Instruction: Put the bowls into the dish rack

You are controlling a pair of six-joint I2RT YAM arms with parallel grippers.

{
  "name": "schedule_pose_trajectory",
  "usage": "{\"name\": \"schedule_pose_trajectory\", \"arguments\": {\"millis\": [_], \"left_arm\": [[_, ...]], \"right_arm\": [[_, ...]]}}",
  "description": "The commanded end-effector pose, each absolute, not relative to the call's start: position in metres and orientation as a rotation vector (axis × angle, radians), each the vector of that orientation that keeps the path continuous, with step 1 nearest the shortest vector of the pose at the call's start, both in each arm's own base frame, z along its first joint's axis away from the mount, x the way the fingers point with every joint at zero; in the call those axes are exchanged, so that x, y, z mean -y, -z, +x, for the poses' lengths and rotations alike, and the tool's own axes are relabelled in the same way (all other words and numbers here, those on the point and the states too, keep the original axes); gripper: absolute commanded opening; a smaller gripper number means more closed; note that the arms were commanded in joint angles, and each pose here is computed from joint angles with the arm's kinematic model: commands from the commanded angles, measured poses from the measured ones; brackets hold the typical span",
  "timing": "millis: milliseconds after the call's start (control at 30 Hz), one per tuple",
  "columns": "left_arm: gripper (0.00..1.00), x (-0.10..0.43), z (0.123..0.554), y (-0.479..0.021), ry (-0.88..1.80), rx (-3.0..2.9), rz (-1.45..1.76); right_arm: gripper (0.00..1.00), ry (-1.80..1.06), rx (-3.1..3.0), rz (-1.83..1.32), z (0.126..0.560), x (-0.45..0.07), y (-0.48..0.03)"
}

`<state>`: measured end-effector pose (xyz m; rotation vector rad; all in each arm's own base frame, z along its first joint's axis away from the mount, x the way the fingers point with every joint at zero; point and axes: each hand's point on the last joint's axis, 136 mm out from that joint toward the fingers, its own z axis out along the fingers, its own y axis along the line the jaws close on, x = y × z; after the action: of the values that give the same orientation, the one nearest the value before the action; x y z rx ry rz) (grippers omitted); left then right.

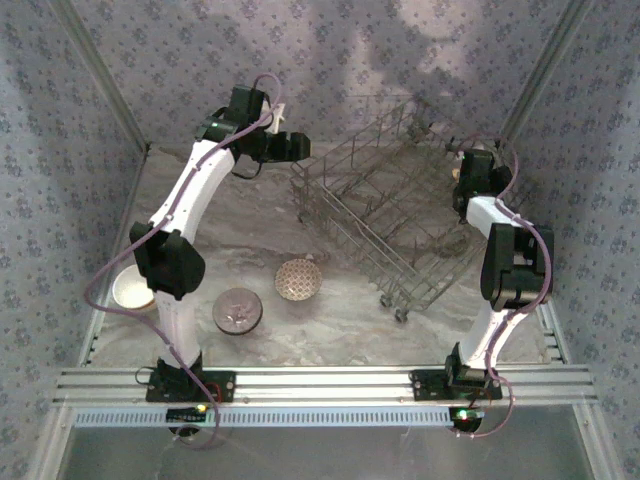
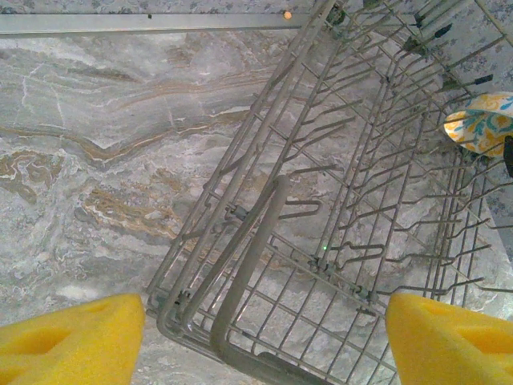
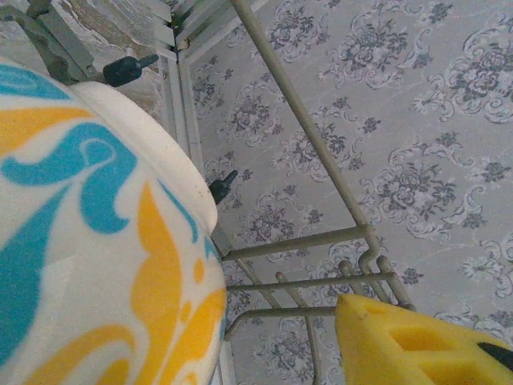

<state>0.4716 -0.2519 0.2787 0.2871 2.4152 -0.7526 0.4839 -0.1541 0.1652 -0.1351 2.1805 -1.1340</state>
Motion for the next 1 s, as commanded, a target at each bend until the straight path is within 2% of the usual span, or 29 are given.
{"name": "schedule_pose_trajectory", "arguments": {"millis": [0, 400, 967], "left_arm": [[0.79, 0.253, 0.474, -0.283, 0.75, -2.406, 0.289], [0.79, 0.255, 0.474, -0.283, 0.755, -2.404, 0.291], [0.79, 0.256, 0.474, -0.281, 0.762, -2.408, 0.292]], "right_arm": [[0.56, 1.179, -2.203, -0.043, 0.468, 0.175, -0.176], [0.67, 1.122, -2.182, -0.033, 0.466, 0.172, -0.196], [0.72, 0.992, -2.227, -0.085, 0.464, 0.161, -0.201]]}}
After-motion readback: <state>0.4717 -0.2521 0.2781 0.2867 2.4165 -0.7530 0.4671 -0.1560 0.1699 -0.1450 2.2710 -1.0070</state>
